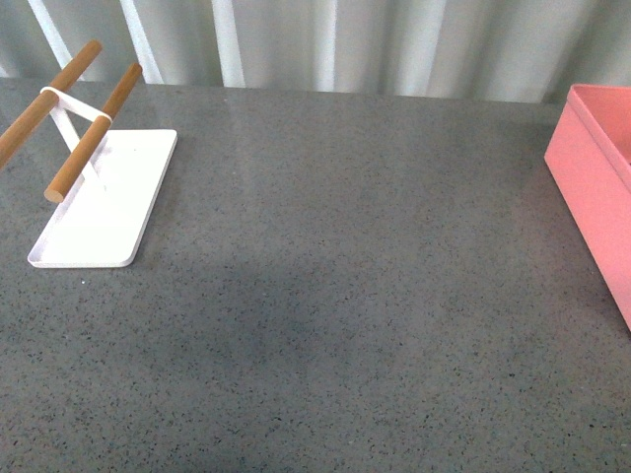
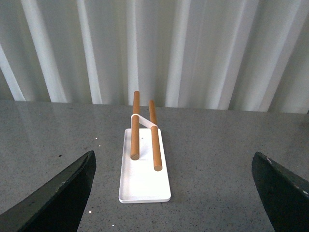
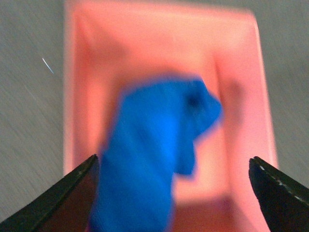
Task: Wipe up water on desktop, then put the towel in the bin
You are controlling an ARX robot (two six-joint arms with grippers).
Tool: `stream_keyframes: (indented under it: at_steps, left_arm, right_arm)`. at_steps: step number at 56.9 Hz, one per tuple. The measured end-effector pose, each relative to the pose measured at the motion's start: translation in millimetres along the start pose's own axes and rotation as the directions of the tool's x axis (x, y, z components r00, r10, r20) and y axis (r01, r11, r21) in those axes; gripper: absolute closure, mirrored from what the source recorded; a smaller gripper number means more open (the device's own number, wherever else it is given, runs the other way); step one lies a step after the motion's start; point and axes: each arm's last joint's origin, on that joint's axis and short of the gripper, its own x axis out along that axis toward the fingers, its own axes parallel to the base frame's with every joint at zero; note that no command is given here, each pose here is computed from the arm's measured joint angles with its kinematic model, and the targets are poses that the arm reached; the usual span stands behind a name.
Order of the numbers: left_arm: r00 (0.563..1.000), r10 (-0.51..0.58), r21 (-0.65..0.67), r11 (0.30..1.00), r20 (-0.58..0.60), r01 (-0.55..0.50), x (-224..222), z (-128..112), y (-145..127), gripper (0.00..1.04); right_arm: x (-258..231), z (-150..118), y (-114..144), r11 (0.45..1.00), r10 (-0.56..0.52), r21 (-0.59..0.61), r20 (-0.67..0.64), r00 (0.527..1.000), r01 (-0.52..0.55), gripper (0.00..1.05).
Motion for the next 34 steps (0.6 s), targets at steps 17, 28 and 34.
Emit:
stream_keyframes:
  at_steps: [17,28,34]
  left_arm:
    - [1.0,0.0,0.0,1.0,0.0,0.0,0,0,0,0.07]
    - [1.0,0.0,0.0,1.0,0.0,0.0,0,0,0,0.07]
    - [1.0,0.0,0.0,1.0,0.0,0.0,0,0,0,0.07]
  right_arm:
    - [-63,-77,32,0.989,0.104,0.0,0.715,0.691,-0.148,0.82]
    - [-75,-114,41,0.989,0.103,0.009,0.684,0.722,-0.149,1.01]
    - [-86,-126,44,0.989,0.104,0.006,0.694,0.712,-0.15,1.01]
